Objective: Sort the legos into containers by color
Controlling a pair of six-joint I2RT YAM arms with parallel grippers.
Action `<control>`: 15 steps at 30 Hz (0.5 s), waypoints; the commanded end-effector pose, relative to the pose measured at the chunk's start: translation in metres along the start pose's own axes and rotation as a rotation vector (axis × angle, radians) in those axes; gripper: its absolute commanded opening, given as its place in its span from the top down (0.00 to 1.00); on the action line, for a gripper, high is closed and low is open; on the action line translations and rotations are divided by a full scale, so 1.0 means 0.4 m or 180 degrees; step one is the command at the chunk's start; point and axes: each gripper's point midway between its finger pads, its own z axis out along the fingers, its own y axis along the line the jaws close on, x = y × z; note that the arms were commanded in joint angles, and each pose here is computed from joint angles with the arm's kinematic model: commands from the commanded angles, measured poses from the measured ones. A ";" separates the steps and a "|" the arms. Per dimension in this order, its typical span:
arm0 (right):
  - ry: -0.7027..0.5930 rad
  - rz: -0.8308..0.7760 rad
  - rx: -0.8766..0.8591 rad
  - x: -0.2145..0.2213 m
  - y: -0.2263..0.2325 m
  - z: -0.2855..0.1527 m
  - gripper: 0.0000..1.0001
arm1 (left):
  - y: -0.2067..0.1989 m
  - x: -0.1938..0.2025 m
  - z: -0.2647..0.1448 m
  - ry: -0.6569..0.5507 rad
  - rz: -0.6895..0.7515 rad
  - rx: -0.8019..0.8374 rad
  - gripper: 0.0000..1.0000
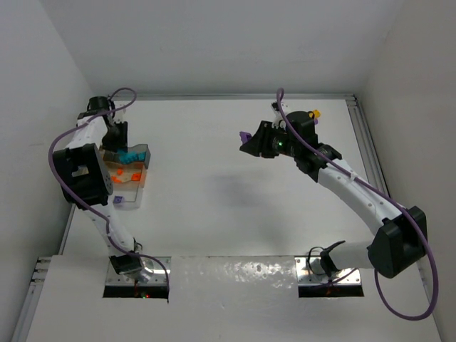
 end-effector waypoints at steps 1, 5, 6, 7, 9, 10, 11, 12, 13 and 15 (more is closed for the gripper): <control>-0.0208 -0.0145 -0.0078 -0.057 0.032 -0.009 1.00 | 0.030 -0.028 -0.029 -0.0174 0.0041 -0.0156 0.93; -0.0172 -0.0182 -0.0065 -0.060 0.032 -0.004 1.00 | 0.041 -0.021 -0.032 -0.0250 0.0014 -0.0271 0.54; -0.0173 -0.0183 -0.0071 -0.062 0.033 -0.003 1.00 | 0.041 -0.024 -0.035 -0.0269 0.0004 -0.0275 0.49; -0.0171 -0.0188 -0.0076 -0.063 0.034 -0.002 1.00 | 0.041 -0.024 -0.035 -0.0275 -0.0010 -0.0276 0.44; -0.0168 -0.0208 -0.0079 -0.065 0.036 -0.003 1.00 | 0.041 -0.032 -0.049 -0.0324 -0.0019 -0.0280 0.31; -0.0180 -0.0222 -0.0086 -0.070 0.040 -0.004 1.00 | 0.042 -0.035 -0.055 -0.0342 -0.0024 -0.0289 0.30; -0.0165 -0.0231 -0.0076 -0.068 0.038 -0.005 1.00 | 0.042 -0.042 -0.063 -0.0382 -0.0029 -0.0291 0.30; -0.0162 -0.0267 -0.0079 -0.068 0.039 -0.005 1.00 | 0.042 -0.059 -0.086 -0.0481 -0.0031 -0.0291 0.30; -0.0163 -0.0284 -0.0079 -0.070 0.039 -0.007 1.00 | 0.040 -0.075 -0.101 -0.0573 -0.0017 -0.0276 0.30; -0.0117 -0.0350 -0.0083 -0.062 0.036 -0.007 1.00 | 0.002 -0.120 -0.160 -0.0863 0.0085 -0.0022 0.31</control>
